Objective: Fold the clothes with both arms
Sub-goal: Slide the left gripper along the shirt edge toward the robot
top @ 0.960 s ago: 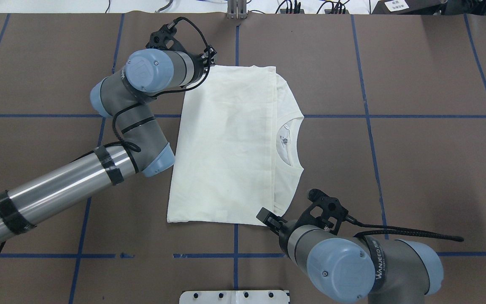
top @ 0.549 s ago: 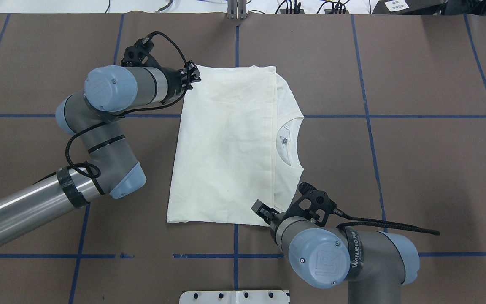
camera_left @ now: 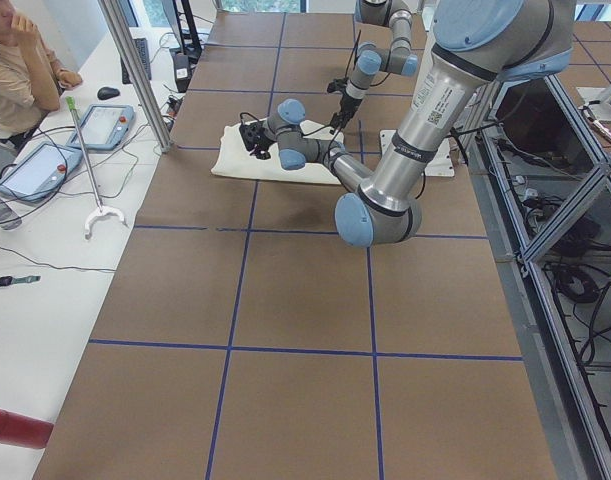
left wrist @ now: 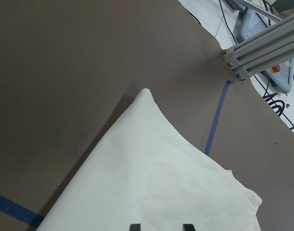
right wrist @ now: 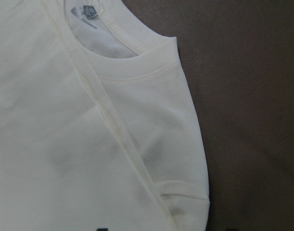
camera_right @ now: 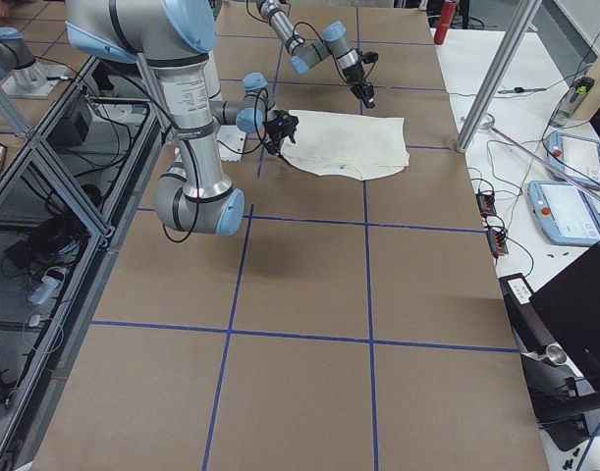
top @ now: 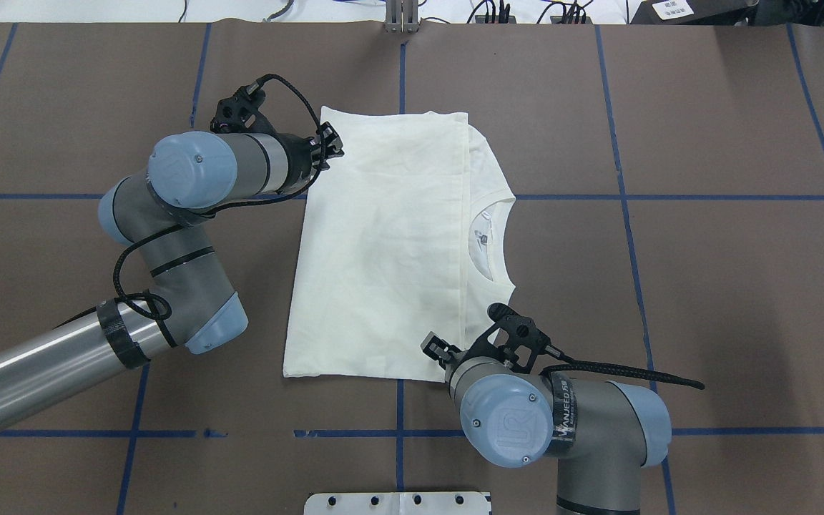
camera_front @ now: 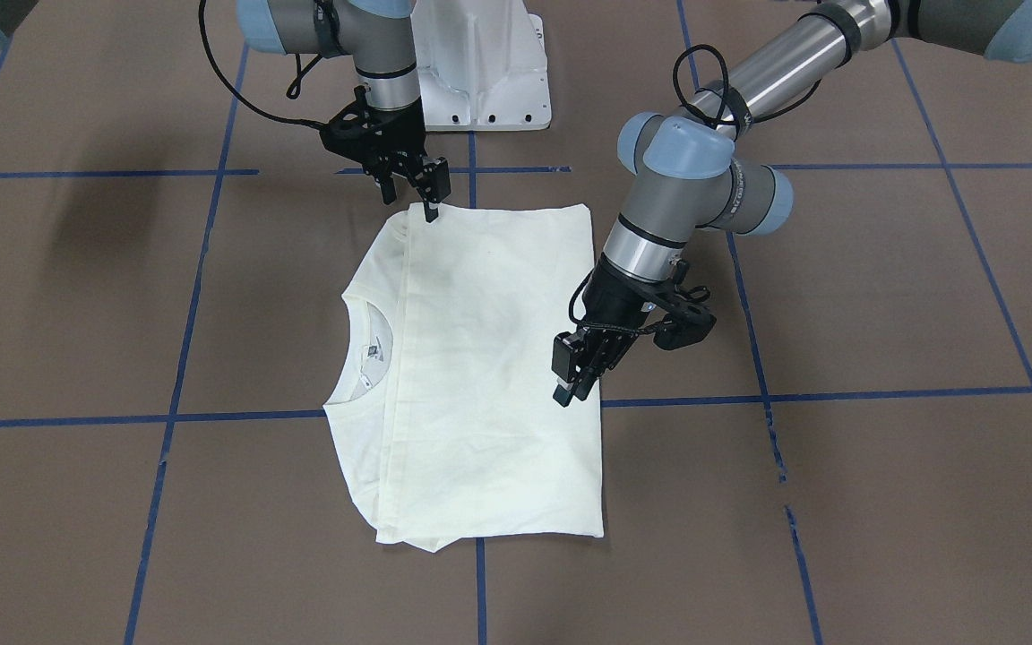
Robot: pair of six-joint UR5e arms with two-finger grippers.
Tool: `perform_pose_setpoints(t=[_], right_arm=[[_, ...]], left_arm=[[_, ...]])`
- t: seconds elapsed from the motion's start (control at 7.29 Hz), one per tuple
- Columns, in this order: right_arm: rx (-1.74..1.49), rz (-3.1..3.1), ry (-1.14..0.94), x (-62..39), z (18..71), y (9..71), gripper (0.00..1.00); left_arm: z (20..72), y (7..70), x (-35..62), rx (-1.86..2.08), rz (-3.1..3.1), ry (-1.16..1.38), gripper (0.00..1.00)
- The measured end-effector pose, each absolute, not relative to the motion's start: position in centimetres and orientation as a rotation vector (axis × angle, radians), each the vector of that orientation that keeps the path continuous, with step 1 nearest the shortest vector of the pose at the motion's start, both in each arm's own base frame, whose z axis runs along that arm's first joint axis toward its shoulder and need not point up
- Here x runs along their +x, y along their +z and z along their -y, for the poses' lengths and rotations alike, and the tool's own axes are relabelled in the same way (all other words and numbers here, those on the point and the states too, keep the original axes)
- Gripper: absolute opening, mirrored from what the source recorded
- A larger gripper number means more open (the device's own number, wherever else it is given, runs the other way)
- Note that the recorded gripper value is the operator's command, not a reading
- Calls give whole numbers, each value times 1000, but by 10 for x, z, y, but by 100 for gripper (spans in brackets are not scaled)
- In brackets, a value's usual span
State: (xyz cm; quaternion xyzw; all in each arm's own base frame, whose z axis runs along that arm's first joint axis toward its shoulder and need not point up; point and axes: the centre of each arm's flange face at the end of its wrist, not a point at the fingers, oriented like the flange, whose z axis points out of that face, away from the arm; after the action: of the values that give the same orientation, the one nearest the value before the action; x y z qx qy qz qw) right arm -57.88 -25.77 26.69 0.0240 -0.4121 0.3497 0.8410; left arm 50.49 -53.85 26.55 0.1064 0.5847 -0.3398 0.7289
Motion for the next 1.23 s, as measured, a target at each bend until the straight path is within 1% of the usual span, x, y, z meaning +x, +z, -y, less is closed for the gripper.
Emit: perform_pose_setpoints(t=[0.14,0.27,0.41,0.55,1.23], right_arm=[[52,864,739,-581,258,269,36],[50,863,743,-582,259,270,34],[47,862,752,-582,259,270,27],[43,861,760,-582,259,272,0],[31,886,776,-575,260,261,0]], left_arm=[[538,266,505,234,-1287,-748,40],[538,266,506,234,-1287,-749,40],[538,267,506,234,-1285,-749,40],[538,267,506,235,-1285,-750,40],[535,258,504,235,-1291,-747,41]])
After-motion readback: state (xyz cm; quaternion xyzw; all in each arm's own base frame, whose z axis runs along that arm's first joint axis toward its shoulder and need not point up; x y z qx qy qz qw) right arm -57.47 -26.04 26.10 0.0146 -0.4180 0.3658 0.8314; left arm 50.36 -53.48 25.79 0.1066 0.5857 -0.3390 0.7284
